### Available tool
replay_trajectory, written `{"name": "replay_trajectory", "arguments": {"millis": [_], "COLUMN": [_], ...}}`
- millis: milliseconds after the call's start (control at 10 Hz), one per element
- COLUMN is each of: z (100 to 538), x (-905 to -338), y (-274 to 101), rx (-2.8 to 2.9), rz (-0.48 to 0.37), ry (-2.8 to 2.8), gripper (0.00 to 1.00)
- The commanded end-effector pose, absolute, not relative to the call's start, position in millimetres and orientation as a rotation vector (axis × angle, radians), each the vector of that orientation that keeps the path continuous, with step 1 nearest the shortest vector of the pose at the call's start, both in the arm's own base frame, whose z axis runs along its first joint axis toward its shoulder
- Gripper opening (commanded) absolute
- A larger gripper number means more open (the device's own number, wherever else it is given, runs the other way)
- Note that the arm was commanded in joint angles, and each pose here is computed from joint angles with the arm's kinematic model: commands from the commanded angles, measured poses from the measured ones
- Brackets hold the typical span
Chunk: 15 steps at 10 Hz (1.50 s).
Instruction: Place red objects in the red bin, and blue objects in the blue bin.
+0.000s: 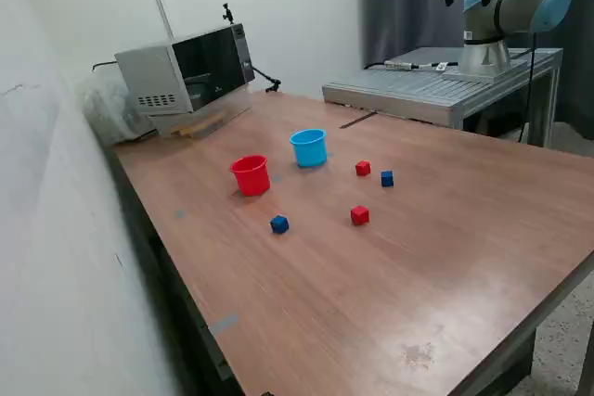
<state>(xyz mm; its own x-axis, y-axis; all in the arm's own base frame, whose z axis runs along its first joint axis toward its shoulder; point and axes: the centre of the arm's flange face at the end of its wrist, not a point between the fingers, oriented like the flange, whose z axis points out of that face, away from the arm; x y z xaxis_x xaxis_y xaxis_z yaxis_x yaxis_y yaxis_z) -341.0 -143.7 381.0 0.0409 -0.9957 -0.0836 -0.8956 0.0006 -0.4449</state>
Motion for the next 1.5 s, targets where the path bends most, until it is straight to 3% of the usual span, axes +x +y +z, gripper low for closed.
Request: {"name": "replay_trajectory", "arguments": {"millis": [0, 500, 600, 900, 1200, 1400], "z": [380.4, 381.8, 382.1, 391.1, 379.8, 349.5], "x": [-340.7, -342.4, -350.7, -396.7, -462.8, -507.6], "y": [-143.9, -146.1, -146.5, -145.9, -147.0, -148.2], "rx": [-1.947, -1.960, -1.981, -2.095, -2.181, -2.307], "rz": [-0.365, -0.347, -0.316, -0.115, -0.009, 0.029], "ry": [1.910, 1.918, 1.949, 2.089, 2.123, 2.029], "gripper": [1.00, 1.00, 1.00, 1.00, 1.00, 1.00]}}
